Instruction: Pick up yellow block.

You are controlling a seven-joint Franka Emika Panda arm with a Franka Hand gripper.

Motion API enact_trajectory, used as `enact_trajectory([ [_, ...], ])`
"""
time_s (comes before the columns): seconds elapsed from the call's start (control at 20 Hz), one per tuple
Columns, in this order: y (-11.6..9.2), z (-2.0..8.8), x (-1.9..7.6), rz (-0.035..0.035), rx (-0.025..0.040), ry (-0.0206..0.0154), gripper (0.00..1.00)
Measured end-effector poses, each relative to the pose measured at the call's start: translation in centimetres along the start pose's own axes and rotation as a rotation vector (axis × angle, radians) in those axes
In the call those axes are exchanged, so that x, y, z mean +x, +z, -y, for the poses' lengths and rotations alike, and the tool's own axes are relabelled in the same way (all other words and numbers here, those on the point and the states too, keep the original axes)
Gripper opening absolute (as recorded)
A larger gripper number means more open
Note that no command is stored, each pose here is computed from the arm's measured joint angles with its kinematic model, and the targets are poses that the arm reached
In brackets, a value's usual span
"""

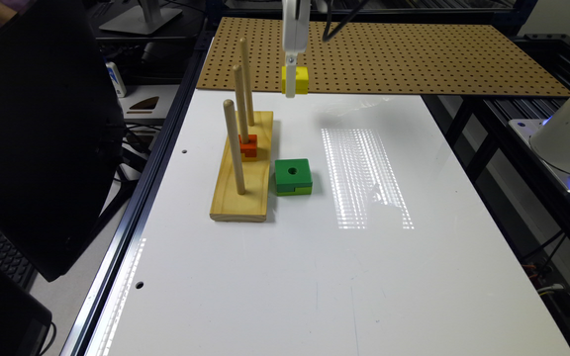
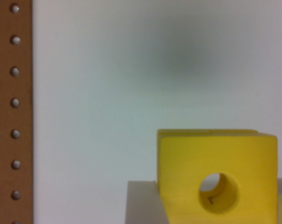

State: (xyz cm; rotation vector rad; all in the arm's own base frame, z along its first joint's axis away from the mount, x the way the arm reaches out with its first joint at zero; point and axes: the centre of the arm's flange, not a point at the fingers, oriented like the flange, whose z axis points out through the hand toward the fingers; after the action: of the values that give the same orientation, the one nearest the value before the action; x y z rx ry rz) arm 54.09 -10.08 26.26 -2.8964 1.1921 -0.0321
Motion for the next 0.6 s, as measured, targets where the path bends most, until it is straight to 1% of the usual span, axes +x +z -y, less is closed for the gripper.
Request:
enact_trajectory([
  [0.1, 0.0, 0.0, -0.05, 0.0011, -0.0007, 0.0000, 0.00],
  [0.15, 0.0, 0.0, -0.04, -0.0003, 0.0001, 0.0000, 0.00],
  [0.25, -0.5, 0.0, 0.01, -0.0055, 0.0034, -0.0001, 0.00],
  [0.35, -1.6, 0.0, 0.00, -0.0108, 0.0061, -0.0002, 0.00],
  [0.4, -2.2, 0.0, -0.04, -0.0117, 0.0061, -0.0003, 0.00],
  [0.55, -4.1, -0.2, -0.26, -0.0116, 0.0042, -0.0005, 0.00],
  [0.6, -4.3, -0.2, -0.29, -0.0114, 0.0039, -0.0006, 0.00],
])
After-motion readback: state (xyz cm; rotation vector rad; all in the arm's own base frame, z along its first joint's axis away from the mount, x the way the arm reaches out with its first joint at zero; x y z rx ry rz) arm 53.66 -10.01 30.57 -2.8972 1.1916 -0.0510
